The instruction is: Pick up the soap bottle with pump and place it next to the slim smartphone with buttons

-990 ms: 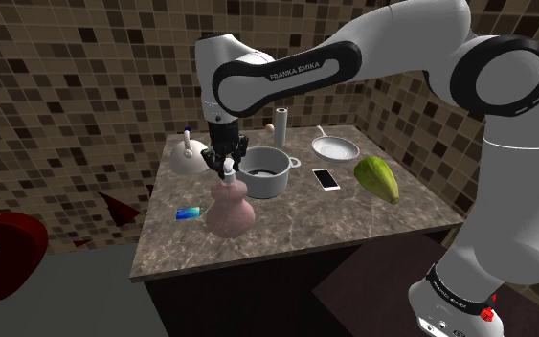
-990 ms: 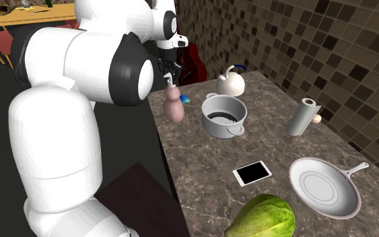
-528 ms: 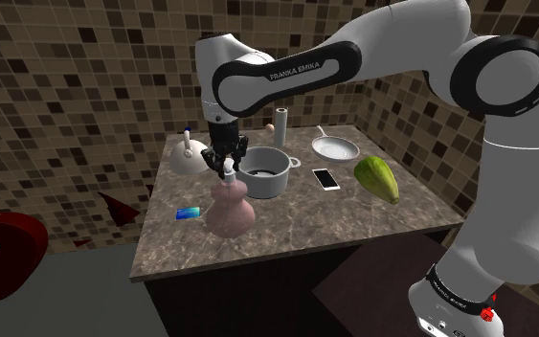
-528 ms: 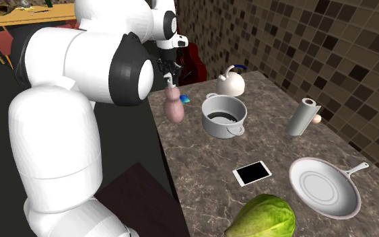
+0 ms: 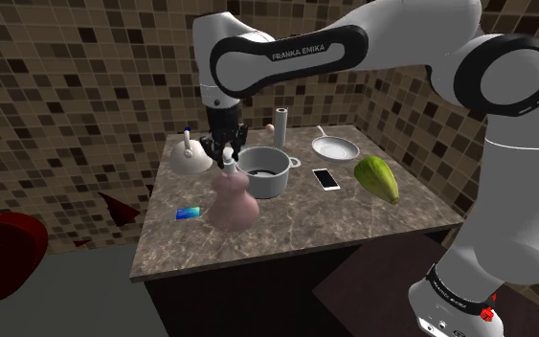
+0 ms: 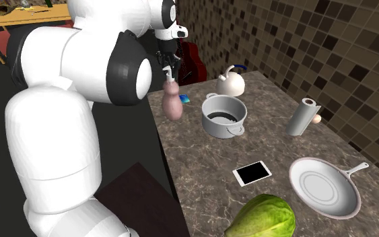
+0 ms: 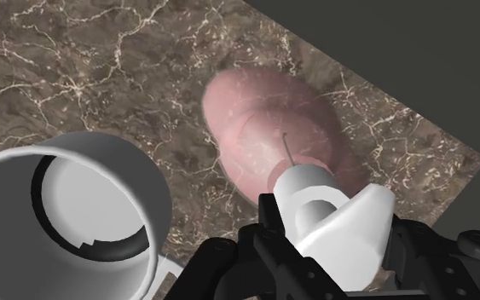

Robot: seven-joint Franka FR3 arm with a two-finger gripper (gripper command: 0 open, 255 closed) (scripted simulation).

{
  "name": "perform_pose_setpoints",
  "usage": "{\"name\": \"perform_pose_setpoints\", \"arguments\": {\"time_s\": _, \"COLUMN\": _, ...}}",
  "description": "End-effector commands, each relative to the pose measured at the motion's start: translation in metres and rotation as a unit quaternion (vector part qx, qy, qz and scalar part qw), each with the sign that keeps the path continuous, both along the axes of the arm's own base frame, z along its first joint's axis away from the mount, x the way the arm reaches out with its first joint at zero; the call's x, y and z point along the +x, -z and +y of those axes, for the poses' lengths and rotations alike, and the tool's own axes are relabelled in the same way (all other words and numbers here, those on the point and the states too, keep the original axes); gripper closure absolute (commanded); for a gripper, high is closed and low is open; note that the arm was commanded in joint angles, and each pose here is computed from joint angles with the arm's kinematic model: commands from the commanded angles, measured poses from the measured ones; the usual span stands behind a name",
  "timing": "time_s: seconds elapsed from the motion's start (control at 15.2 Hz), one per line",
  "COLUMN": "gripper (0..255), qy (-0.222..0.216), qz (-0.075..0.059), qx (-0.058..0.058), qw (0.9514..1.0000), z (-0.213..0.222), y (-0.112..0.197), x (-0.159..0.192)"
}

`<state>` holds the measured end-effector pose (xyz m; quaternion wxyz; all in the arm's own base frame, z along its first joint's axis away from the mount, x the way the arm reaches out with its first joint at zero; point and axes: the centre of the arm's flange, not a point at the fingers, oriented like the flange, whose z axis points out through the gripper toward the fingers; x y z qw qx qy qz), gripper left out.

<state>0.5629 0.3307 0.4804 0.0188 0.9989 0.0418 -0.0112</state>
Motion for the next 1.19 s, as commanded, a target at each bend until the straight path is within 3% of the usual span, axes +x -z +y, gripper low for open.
{"name": "perform_pose_setpoints", "arguments": {"time_s": 0.0, "gripper": 255, "qy": 0.0, "qz": 0.0, "qx": 0.0, "qw": 1.0, "z": 0.0, "y": -0.011, "x": 0.0}}
{"name": "perform_pose_setpoints", "arguments": {"time_s": 0.33, "gripper": 255, "qy": 0.0, "qz": 0.0, "qx": 0.0, "qw": 1.0, "z": 0.0, "y": -0.037, "x": 0.0}}
{"name": "perform_pose_setpoints", "arguments": {"time_s": 1.12, "gripper": 255, "qy": 0.0, "qz": 0.0, "qx": 0.0, "qw": 1.0, "z": -0.128, "y": -0.118, "x": -0.047}}
